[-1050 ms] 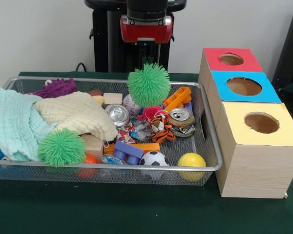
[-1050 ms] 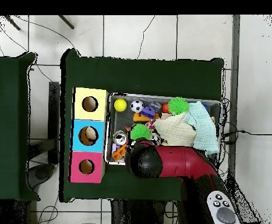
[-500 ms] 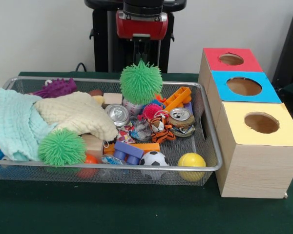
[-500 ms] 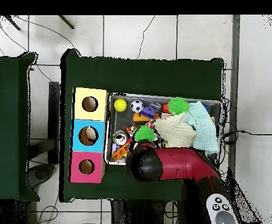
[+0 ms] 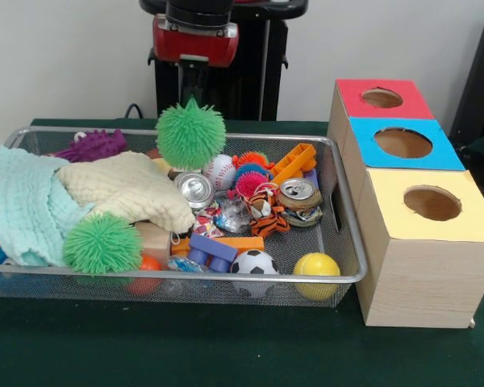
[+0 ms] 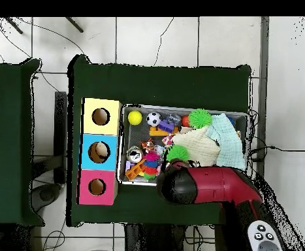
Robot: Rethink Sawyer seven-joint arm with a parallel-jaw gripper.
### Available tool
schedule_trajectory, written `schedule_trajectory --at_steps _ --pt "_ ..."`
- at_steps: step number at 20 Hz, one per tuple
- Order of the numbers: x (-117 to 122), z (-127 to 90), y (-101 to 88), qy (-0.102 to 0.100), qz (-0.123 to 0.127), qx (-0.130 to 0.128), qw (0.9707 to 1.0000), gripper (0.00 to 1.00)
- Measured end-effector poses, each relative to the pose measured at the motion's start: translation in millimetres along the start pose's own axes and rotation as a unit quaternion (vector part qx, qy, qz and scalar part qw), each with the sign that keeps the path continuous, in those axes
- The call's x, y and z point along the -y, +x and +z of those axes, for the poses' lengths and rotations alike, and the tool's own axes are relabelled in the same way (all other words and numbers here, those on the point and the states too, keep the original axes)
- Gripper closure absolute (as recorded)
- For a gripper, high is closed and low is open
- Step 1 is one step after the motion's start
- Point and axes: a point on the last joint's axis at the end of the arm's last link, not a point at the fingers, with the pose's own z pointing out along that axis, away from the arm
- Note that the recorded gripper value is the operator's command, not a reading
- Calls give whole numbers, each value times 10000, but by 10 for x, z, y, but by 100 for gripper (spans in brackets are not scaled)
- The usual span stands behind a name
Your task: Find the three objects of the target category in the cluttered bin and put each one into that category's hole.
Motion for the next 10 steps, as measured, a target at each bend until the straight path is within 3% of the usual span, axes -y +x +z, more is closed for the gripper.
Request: schedule_trajectory --at_steps 7,8,10 --pt "397 3 46 173 161 -222 9995 100" --pt "453 3 53 196 186 -245 9993 0" --pt "488 6 61 209 202 -251 9993 0"
